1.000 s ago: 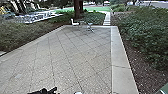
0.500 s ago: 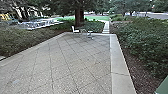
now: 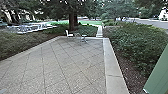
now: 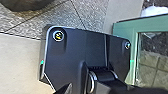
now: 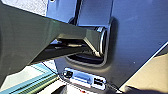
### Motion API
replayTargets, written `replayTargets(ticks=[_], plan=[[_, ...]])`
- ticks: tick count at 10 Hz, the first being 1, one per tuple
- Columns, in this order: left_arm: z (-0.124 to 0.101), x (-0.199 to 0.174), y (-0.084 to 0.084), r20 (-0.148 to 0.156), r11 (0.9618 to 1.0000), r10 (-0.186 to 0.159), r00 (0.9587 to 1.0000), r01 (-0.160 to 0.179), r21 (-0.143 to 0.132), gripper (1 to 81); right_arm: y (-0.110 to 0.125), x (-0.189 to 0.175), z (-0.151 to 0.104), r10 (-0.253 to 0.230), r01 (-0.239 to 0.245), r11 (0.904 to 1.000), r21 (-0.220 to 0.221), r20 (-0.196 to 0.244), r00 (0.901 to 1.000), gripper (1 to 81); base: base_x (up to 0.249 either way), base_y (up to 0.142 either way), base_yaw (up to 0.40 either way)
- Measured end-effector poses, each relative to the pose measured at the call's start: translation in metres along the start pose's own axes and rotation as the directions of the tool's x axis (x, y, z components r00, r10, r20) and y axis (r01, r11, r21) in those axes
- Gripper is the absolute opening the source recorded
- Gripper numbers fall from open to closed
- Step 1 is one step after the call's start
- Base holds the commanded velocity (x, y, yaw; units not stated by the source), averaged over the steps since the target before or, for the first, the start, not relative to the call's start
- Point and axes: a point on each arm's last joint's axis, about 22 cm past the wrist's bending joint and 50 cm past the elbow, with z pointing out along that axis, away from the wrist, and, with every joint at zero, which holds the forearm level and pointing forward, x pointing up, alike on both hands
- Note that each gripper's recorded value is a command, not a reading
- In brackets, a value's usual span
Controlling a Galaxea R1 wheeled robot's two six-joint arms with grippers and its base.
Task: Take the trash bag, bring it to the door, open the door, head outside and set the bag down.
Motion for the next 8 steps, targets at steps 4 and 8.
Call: replayTargets(ticks=[4,8], plan=[[0.056,-0.079,0.014,0.068,0.9777,0.206,0.9763,-0.208,0.029,81.1,0.002,0.021,-0.002,0.036,-0.037,0.9993,-0.005,-0.114,0.9928,81.1,0.0,0.0,0.0],[0.101,-0.159,0.019,0.036,0.974,0.214,0.9762,-0.216,0.069,81.1,0.002,0.02,-0.001,0.031,-0.032,0.9995,-0.006,-0.122,0.992,81.1,0.0,0.0,0.0]])
